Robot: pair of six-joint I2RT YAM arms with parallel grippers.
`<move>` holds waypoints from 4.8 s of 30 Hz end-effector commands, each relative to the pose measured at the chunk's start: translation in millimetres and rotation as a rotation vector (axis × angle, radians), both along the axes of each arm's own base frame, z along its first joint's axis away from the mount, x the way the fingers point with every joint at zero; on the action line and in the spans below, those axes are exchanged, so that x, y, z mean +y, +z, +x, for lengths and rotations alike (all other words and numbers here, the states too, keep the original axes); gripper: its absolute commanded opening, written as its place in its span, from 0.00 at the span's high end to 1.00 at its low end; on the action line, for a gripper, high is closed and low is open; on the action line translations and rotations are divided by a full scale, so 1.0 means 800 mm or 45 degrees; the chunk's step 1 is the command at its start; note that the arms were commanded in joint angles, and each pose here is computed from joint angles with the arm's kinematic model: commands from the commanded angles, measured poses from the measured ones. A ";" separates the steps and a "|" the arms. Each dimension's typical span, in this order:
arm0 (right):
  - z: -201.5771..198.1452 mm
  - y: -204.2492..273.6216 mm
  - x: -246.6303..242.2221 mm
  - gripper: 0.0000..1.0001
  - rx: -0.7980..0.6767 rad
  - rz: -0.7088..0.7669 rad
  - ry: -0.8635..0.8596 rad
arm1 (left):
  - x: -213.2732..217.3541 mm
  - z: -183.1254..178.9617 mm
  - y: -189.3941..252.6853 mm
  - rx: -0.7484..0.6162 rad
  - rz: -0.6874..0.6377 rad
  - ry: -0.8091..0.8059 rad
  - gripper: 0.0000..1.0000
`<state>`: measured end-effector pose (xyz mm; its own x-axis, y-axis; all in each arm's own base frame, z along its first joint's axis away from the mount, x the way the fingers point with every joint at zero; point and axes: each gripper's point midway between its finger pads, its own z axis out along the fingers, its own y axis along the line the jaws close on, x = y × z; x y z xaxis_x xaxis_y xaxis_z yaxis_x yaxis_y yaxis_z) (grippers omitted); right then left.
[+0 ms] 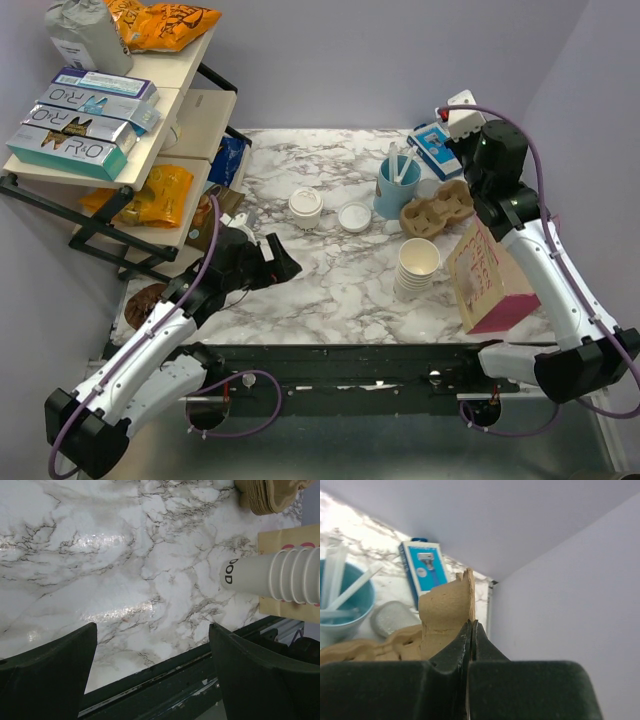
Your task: Pack the takeout coffee
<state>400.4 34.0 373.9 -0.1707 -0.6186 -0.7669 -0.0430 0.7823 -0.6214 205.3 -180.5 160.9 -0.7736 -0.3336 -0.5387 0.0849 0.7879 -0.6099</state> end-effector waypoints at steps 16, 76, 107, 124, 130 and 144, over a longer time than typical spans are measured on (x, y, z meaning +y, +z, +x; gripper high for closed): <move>-0.058 0.090 0.121 0.99 -0.354 -0.117 0.446 | 0.024 -0.014 0.025 -0.007 -0.001 0.099 0.01; -0.264 -0.147 0.327 0.00 0.404 0.493 0.534 | 0.101 -0.075 0.043 -0.003 0.018 0.375 0.01; -0.230 -0.139 -0.019 0.07 0.390 0.765 -0.568 | 0.066 -0.050 0.027 -0.001 0.038 0.214 0.01; -0.231 -0.048 -0.071 0.99 0.127 0.592 -0.657 | 0.066 -0.050 0.028 -0.008 0.042 0.212 0.01; -0.231 0.054 -0.075 0.99 -0.007 0.535 -0.485 | 0.064 -0.048 0.030 -0.016 0.039 0.209 0.01; -0.170 0.204 0.068 0.99 -0.182 0.621 0.298 | 0.059 -0.041 0.026 -0.001 0.045 0.201 0.01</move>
<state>238.5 31.8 524.1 -0.0311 -0.1567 -0.9872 0.0062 0.9876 -0.1570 171.0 -130.1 179.5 -0.7115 -0.4389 -0.5488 -0.0621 0.8171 -0.5731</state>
